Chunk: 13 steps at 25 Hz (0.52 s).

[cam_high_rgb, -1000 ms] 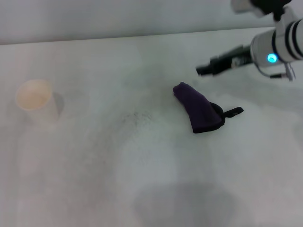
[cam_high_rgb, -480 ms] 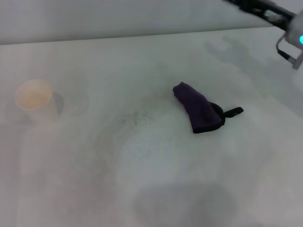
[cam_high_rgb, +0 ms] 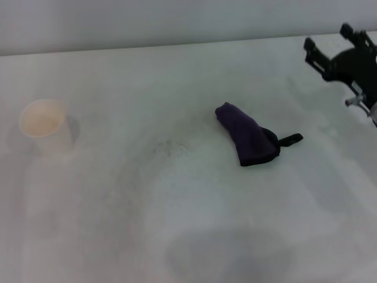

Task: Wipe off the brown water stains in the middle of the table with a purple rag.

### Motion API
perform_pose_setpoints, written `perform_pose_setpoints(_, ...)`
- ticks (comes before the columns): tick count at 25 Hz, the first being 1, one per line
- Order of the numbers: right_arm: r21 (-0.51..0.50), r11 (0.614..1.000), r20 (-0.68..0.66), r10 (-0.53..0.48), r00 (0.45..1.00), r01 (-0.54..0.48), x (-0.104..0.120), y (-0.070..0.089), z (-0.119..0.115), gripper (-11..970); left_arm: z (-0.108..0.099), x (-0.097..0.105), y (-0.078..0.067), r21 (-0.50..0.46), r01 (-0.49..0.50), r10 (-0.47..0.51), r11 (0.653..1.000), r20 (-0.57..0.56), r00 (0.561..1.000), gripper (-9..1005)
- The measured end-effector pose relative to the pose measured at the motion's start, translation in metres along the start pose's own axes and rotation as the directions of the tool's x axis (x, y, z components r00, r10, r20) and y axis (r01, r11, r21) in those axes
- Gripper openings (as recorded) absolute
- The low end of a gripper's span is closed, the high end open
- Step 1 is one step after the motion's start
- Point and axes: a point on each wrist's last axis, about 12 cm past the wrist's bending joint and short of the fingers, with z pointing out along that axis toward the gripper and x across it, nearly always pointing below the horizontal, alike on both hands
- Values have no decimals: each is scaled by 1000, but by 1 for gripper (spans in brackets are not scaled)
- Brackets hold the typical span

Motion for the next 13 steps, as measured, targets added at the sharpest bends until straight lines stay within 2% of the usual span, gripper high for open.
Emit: perform_pose_setpoints(13,2,999,-50,44,998,-44,8,2,-4,870,5,5,-5,10,3,-3,1000,-40,999,891)
